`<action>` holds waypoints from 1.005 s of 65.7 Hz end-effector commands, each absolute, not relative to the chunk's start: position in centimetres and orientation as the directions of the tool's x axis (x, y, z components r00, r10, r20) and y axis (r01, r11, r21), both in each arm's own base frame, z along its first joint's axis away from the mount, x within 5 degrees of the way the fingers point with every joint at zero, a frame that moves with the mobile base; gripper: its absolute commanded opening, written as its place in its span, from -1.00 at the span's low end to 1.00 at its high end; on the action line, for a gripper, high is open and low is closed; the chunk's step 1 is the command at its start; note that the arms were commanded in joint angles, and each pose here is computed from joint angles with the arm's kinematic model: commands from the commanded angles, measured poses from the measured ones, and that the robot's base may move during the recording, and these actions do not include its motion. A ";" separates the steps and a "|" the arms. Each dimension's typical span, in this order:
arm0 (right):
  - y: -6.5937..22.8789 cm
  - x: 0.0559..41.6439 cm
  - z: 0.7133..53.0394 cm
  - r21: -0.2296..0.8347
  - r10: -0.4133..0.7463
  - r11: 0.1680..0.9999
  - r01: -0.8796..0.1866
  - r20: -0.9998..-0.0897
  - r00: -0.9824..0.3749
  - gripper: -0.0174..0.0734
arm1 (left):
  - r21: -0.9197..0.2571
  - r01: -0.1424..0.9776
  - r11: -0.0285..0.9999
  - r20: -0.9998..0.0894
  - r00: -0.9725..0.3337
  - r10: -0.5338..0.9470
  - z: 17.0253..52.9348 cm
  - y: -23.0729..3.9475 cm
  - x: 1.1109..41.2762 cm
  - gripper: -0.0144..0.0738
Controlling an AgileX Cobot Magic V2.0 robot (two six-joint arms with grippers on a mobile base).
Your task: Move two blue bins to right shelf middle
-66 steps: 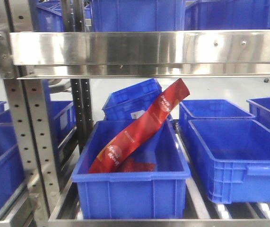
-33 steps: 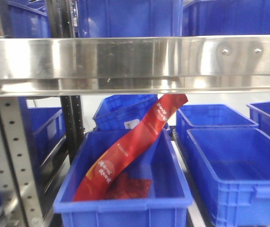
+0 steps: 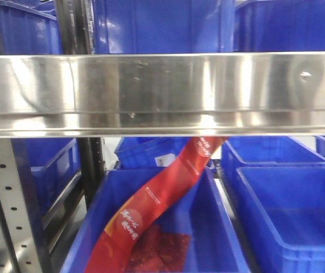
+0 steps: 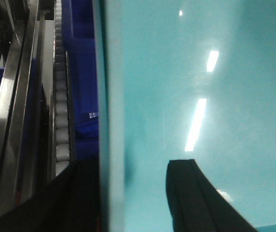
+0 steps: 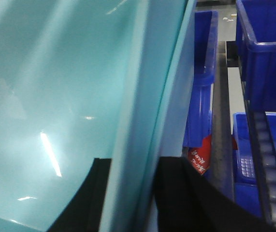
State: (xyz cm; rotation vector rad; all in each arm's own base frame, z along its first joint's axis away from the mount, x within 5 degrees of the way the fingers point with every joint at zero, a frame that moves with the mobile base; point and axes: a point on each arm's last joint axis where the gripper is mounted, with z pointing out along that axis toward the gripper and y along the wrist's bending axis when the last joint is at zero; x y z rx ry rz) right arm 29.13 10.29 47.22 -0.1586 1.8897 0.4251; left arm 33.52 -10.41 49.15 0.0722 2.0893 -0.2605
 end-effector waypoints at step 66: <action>9.7 28.5 49.8 0.203 0.152 0.923 -0.327 -0.973 -0.175 -0.96 | -0.114 0.181 0.977 -0.910 -0.414 -0.029 50.8 -10.0 32.9 -0.92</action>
